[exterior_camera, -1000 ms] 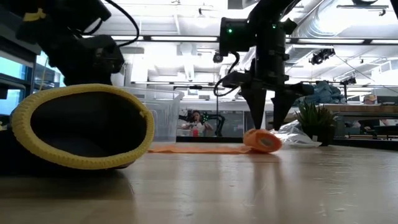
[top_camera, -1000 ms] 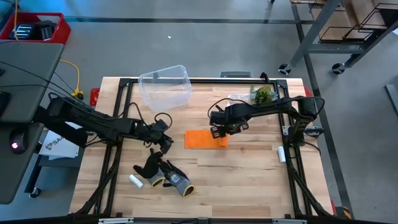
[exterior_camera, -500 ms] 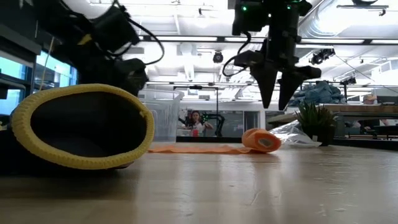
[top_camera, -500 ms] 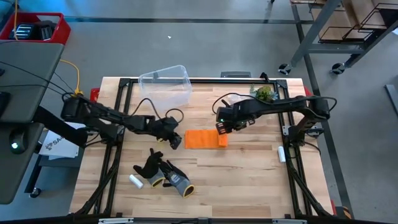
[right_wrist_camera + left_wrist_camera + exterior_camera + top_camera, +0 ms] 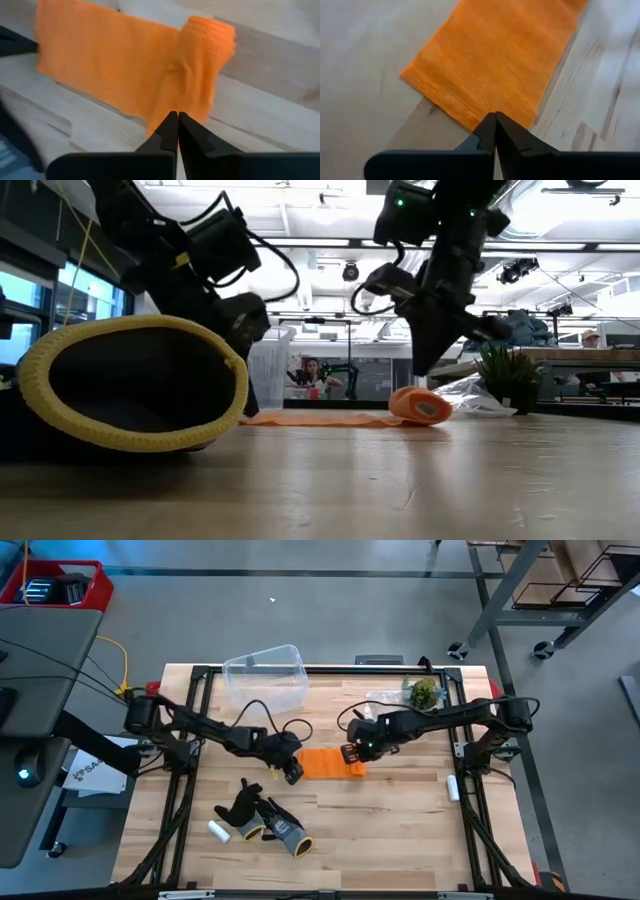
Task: Roll bandage
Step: Roll the orange bandage
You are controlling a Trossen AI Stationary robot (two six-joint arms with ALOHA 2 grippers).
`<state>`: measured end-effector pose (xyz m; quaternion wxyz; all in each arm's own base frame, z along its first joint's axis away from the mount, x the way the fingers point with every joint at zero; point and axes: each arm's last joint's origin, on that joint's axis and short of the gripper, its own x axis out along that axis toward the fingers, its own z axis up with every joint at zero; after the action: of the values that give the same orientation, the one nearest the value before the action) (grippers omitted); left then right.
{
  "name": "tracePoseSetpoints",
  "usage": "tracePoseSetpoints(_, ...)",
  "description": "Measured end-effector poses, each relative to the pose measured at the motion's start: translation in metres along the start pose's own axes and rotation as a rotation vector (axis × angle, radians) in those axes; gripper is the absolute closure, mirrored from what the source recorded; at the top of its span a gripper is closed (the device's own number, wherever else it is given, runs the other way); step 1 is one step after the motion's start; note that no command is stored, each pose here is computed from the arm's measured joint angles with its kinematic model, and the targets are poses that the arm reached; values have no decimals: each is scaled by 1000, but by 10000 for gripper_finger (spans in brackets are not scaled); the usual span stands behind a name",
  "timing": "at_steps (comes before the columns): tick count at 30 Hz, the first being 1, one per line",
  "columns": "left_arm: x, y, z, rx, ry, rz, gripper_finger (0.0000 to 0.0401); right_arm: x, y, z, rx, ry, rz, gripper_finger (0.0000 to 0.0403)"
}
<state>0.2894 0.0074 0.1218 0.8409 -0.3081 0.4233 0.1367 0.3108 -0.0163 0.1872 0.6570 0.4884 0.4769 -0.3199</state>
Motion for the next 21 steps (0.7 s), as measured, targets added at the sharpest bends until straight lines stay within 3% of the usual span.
tracePoseSetpoints(11, 3, -1, -6, -8, 56, -8, 401, 17, -10, -9, 97, -30, 23, 403)
tracePoseSetpoints(21, 2, -2, -8, 3, 69, 0, 401, 3, 0, 11, 61, -99, 50, 403)
